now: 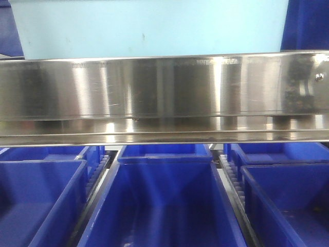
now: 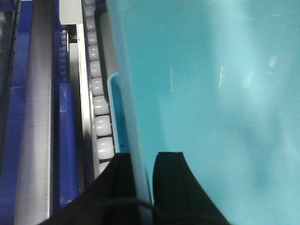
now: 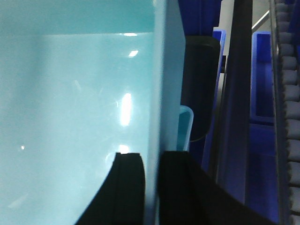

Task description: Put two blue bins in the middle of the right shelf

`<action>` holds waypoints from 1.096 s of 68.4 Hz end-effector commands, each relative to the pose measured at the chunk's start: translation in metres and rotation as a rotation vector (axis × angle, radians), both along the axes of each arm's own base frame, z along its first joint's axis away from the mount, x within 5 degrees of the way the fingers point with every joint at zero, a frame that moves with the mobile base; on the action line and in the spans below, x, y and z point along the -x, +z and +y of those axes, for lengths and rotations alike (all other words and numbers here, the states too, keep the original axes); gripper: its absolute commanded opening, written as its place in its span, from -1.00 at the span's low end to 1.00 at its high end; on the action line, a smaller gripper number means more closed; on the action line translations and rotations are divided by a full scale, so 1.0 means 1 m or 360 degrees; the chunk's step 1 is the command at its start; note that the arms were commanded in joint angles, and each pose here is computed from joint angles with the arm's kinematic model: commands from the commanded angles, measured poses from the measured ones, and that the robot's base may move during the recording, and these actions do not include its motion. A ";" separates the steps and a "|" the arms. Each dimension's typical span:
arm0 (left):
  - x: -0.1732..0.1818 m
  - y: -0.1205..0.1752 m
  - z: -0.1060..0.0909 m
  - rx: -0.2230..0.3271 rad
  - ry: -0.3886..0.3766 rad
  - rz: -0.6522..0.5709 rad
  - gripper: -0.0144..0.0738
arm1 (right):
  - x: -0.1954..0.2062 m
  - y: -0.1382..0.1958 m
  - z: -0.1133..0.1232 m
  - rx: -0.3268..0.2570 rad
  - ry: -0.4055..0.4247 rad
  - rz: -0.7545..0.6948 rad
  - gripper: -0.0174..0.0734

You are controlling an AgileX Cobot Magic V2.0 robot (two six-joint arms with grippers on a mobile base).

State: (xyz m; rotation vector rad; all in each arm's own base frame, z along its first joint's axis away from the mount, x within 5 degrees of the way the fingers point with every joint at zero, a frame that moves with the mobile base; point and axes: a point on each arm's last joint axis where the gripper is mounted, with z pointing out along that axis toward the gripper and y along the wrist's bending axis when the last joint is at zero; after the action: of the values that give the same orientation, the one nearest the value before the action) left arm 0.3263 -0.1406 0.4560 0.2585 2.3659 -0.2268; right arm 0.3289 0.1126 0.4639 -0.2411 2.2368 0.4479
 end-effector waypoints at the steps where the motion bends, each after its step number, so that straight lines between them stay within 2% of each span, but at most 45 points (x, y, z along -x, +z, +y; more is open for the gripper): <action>1: -0.001 0.003 0.007 -0.0074 0.0026 -0.0044 -0.92 | 0.006 0.015 0.003 -0.0104 0.0024 -0.0108 -0.95; 12: -0.001 0.004 0.011 -0.0153 0.0037 -0.0079 -0.92 | 0.008 0.011 0.005 -0.0085 0.0047 -0.0052 -0.95; 34: -0.001 0.004 0.011 -0.0158 0.0024 -0.0080 -0.92 | 0.002 -0.010 0.008 -0.0007 0.0084 0.0172 -0.95; 53: -0.002 0.004 0.010 -0.0159 0.0013 -0.0076 -0.92 | -0.001 -0.015 0.009 0.0010 0.0084 0.0206 -0.93; 57: -0.003 0.002 0.009 -0.0148 0.0004 -0.0065 -0.86 | -0.002 -0.015 0.008 0.0022 0.0079 0.0202 -0.83; 62: -0.003 0.001 0.007 -0.0133 -0.0024 -0.0054 -0.67 | -0.001 -0.016 0.008 0.0030 0.0078 0.0207 -0.60; 67: -0.002 0.001 0.006 -0.0121 -0.0035 -0.0048 -0.40 | -0.001 -0.016 0.008 0.0032 0.0080 0.0214 -0.26; 73: -0.002 0.001 0.006 -0.0121 -0.0035 -0.0048 0.06 | 0.000 -0.016 0.008 0.0034 0.0081 0.0217 0.28; 75: -0.002 0.001 0.006 -0.0121 -0.0035 -0.0048 0.15 | 0.000 -0.016 0.007 0.0038 0.0079 0.0217 0.37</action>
State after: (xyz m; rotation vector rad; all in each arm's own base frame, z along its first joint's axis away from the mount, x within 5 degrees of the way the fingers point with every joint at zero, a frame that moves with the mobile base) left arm 0.3269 -0.1365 0.4541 0.3245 2.3720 -0.1437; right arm 0.3324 0.1218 0.4415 -0.2759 2.4036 0.4847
